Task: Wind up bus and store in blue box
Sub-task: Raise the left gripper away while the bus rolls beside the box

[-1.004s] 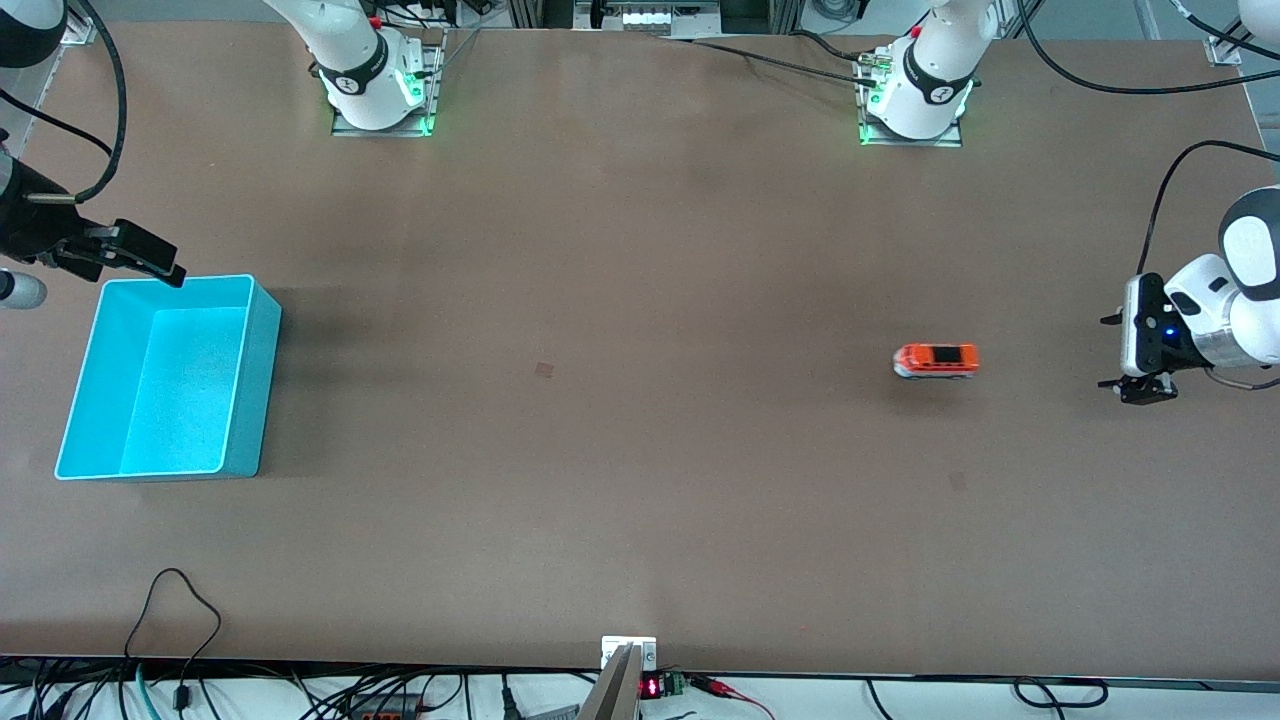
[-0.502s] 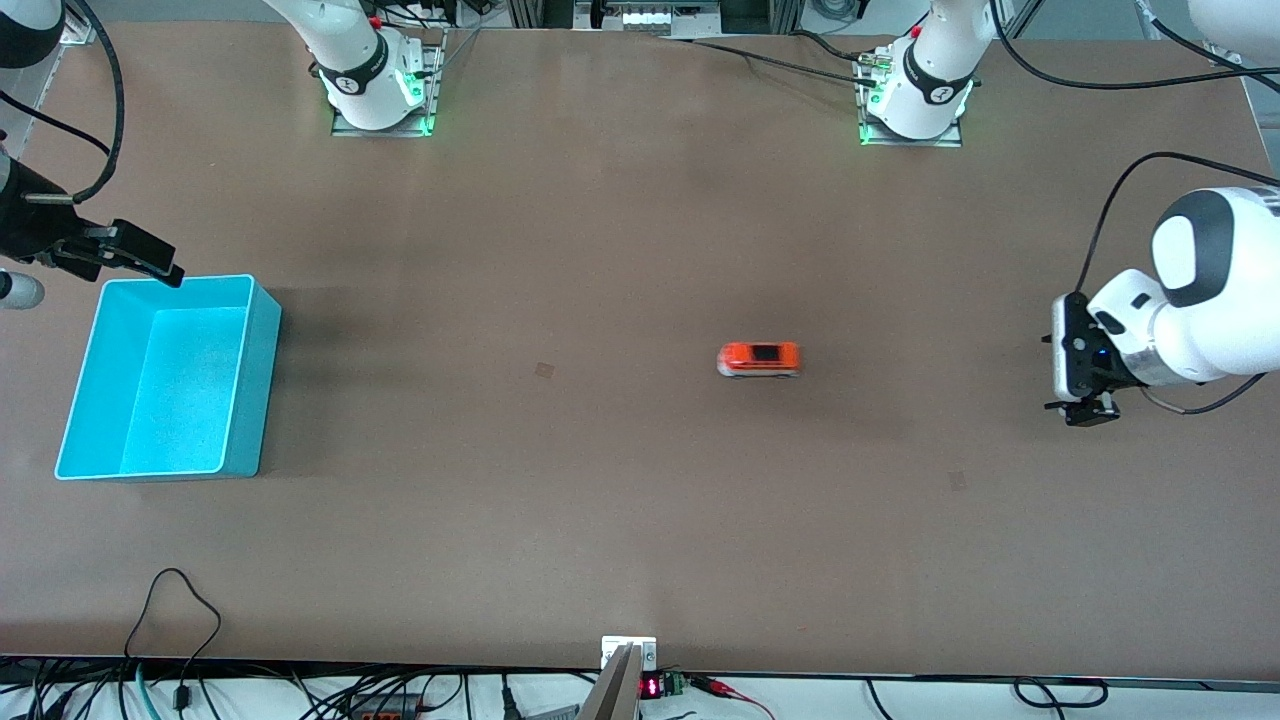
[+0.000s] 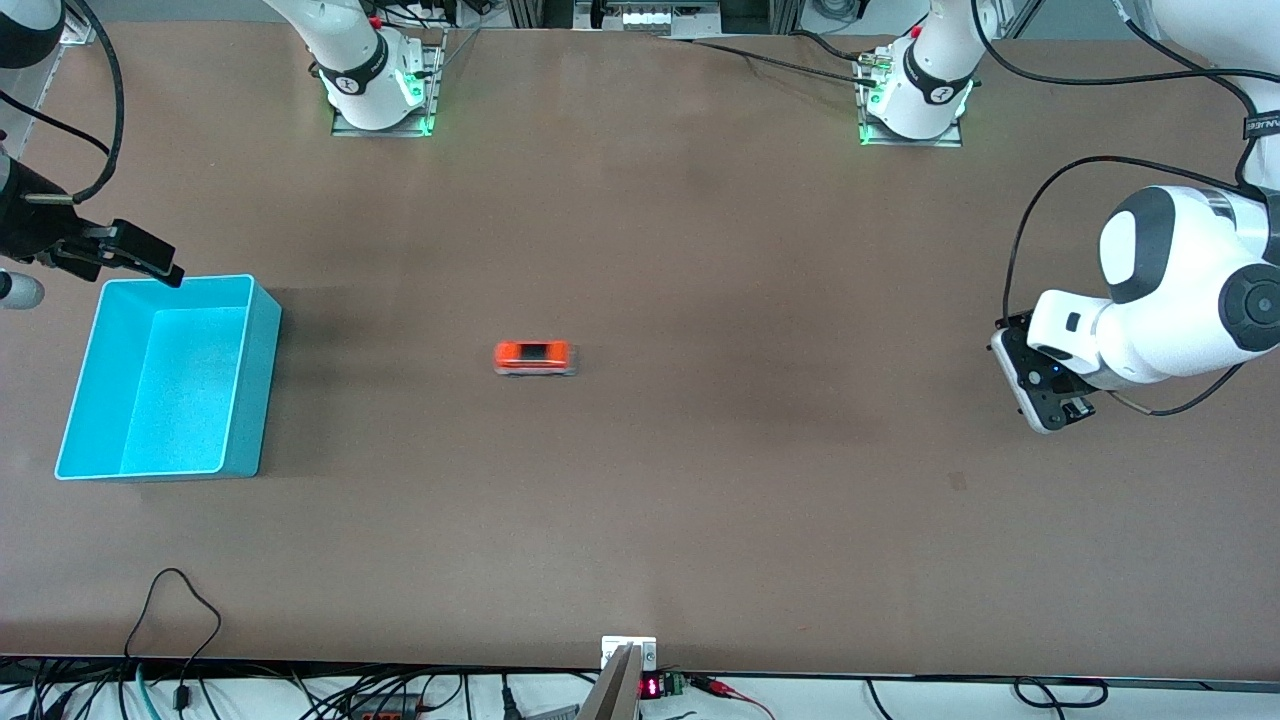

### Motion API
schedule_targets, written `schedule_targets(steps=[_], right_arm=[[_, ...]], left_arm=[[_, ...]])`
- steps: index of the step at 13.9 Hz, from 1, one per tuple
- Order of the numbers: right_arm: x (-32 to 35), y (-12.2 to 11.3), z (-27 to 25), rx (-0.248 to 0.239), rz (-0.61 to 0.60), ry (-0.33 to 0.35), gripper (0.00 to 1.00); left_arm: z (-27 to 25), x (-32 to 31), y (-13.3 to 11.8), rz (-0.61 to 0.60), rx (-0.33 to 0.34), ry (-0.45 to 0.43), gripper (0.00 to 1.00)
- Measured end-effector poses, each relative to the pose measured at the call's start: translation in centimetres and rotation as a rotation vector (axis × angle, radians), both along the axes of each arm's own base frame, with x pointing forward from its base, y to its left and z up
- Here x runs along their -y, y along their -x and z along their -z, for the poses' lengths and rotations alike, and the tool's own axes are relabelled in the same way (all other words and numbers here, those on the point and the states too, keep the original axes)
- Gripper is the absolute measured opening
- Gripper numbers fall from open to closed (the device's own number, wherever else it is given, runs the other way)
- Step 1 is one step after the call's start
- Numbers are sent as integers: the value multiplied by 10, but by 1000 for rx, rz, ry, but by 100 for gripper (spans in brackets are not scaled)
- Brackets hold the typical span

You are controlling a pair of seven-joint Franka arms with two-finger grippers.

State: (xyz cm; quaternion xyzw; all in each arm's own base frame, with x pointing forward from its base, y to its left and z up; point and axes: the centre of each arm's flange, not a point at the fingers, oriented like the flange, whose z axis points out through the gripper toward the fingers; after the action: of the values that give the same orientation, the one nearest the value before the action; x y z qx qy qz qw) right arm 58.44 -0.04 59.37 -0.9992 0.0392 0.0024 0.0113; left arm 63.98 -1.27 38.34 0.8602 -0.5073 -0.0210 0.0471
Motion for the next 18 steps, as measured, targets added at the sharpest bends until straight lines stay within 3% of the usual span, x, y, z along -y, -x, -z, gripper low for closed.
schedule_targets(steps=[2,4,6,12,18], right_arm=[[0,-1,2,-3,0,0,100],[0,-1,2,-4,0,0,100],[0,-1,2,-4,0,0,100],[-5,-1,2,-5,-10,0,100],[-9,-2,11,-30,-39,-1,100]], left_arm=[[-15,-6,-18,-79,152,0,100],[-22,-22,-26,-148,230,-4,100],[-25,-35,-27,-288,226,-8,100],[-76,-65,-26,-891,146,-25,100],[-161,-51,0,-1149,126,-34,100]])
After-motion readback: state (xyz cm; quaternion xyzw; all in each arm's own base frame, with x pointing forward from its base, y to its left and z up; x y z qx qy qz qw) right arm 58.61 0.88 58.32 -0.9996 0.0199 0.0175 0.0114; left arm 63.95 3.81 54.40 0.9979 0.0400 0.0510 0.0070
